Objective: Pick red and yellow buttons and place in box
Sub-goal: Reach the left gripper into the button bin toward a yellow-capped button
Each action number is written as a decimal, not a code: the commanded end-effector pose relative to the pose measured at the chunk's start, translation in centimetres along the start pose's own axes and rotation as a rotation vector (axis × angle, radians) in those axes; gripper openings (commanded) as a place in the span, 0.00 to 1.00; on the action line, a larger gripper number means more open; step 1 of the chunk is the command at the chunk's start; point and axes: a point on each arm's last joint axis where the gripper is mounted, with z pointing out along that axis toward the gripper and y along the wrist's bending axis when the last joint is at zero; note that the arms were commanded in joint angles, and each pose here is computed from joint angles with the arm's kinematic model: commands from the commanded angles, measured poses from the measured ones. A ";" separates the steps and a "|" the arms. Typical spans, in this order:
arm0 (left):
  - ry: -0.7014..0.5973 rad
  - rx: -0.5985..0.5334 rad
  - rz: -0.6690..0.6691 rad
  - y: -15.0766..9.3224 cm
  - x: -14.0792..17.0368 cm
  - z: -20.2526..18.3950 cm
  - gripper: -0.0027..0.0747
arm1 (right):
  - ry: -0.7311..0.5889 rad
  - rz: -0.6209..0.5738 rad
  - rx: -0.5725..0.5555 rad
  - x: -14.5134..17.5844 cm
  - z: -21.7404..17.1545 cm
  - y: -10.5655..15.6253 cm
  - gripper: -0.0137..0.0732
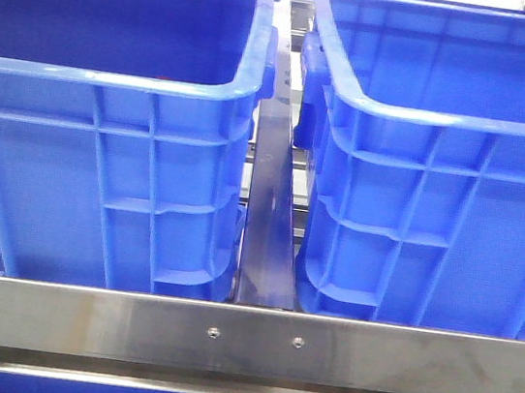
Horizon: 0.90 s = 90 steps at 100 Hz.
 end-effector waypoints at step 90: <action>0.049 0.010 -0.051 0.2 -3.3 0.2 0.01 | -0.117 -0.017 -0.002 -1.4 -0.3 0.1 0.08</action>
